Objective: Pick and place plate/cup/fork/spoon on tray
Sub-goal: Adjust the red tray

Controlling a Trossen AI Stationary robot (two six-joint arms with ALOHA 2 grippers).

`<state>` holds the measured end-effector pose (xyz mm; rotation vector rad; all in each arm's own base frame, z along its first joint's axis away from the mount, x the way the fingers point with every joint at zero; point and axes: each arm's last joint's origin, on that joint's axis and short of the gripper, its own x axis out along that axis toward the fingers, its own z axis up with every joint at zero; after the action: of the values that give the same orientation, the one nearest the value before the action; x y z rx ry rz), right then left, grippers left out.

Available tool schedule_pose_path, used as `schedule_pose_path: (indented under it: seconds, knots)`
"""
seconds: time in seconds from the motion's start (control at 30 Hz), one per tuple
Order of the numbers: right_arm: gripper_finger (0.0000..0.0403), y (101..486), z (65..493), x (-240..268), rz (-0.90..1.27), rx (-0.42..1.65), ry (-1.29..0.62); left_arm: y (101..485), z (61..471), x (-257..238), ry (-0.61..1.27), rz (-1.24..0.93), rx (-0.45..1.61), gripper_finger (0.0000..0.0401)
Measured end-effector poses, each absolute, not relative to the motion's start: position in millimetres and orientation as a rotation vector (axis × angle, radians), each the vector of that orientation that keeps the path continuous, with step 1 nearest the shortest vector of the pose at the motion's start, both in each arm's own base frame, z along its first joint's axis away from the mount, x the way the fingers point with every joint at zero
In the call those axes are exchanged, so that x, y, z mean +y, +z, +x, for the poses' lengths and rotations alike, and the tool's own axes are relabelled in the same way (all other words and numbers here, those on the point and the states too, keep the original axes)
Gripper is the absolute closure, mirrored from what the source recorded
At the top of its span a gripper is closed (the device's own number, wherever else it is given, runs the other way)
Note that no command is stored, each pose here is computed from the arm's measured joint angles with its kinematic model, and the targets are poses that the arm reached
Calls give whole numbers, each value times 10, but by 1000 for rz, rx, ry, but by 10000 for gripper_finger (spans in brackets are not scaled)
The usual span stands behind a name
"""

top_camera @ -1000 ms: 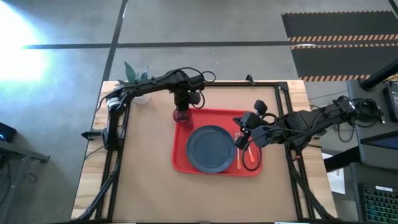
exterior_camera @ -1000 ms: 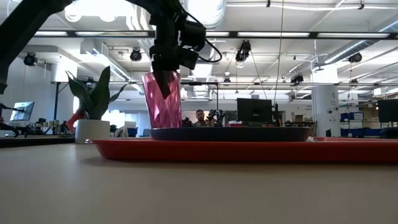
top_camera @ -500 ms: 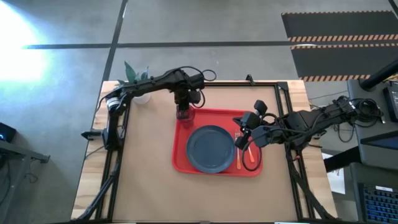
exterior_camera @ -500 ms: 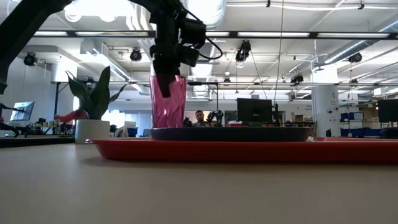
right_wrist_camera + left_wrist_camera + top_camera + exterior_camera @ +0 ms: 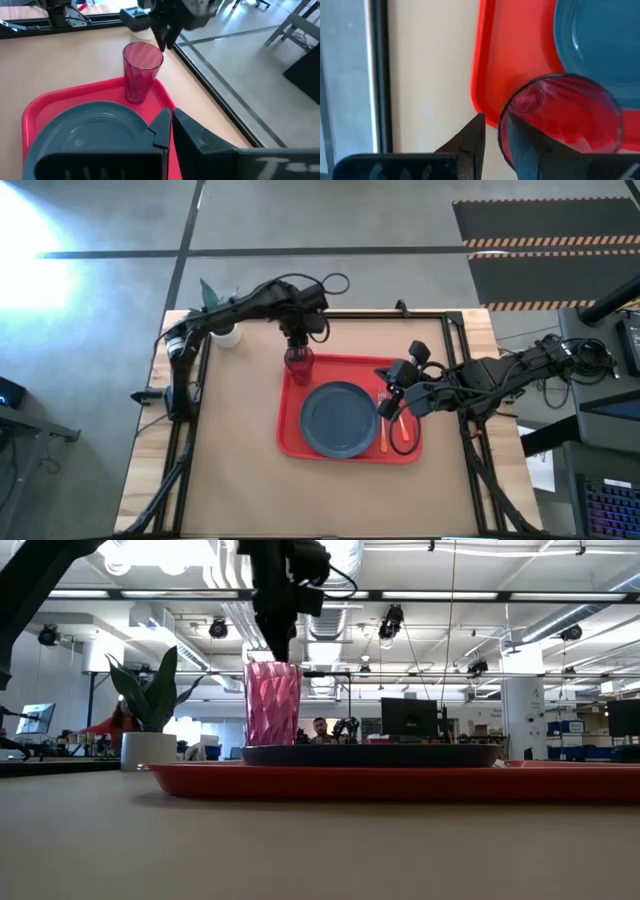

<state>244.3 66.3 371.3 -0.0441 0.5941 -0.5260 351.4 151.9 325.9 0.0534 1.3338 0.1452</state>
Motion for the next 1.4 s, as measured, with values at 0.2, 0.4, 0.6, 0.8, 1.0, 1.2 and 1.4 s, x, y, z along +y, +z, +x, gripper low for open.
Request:
schedule_pose_path:
  seconds: [0.2, 0.4, 0.6, 0.8, 1.0, 1.2, 1.4]
  knots:
    - [394, 3713, 2440, 657, -52, 588, -544, 3669, 3385, 1414, 192, 49, 1227, 341]
    - [394, 3703, 2442, 671, 26, 598, -510, 4231, 2975, 1126, 249, 40, 1042, 359]
    - [394, 3697, 2445, 667, 48, 608, -492, 4776, 2368, 679, 251, 67, 813, 386]
    - [394, 3771, 2382, 543, 103, 607, -464, 5041, 1730, 331, 297, 35, 652, 400]
    - [394, 3977, 2138, 325, 161, 550, -433, 4803, 1351, 173, 356, -31, 662, 400]
    - [394, 4190, 1773, 220, 230, 454, -362, 4279, 1154, 117, 382, -142, 741, 400]
    - [394, 4167, 1539, 180, 307, 399, -339, 3948, 1049, 72, 355, -196, 648, 400]
